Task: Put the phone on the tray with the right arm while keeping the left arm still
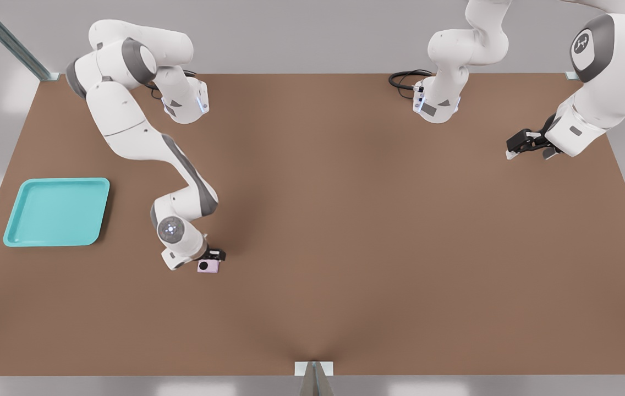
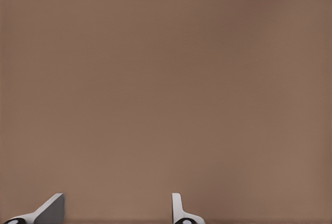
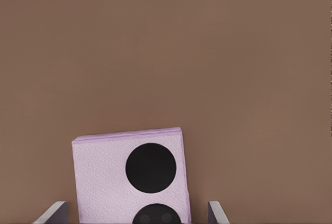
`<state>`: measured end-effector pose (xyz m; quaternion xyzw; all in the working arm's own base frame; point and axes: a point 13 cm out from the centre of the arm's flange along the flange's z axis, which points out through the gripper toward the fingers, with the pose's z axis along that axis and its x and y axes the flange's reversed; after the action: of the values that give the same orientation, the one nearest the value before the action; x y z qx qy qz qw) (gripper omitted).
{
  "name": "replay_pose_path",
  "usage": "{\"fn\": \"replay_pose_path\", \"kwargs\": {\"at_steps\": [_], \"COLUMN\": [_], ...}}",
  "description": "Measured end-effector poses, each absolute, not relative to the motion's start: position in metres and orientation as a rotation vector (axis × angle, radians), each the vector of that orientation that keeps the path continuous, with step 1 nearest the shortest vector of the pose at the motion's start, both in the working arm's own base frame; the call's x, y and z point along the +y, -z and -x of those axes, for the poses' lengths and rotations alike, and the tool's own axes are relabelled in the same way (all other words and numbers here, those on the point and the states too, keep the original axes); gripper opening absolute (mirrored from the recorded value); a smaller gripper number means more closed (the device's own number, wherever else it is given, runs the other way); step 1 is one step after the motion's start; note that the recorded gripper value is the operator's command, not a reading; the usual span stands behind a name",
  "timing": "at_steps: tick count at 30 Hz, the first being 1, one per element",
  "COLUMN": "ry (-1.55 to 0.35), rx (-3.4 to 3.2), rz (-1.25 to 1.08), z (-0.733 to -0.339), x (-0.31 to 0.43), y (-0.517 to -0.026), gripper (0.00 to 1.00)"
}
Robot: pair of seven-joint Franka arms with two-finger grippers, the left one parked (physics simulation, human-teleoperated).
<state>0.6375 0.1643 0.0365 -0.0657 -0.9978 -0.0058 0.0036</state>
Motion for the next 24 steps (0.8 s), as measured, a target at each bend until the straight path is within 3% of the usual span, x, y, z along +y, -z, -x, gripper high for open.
{"fn": "replay_pose_path", "kwargs": {"at_steps": [17, 24], "ry": [0.004, 0.000], "rx": [-3.171, -3.170], "rz": [0.233, 0.239], "z": [-0.655, -0.655], "x": [0.166, 0.168], "y": [-0.030, -0.027], "gripper": [1.00, 0.90]}}
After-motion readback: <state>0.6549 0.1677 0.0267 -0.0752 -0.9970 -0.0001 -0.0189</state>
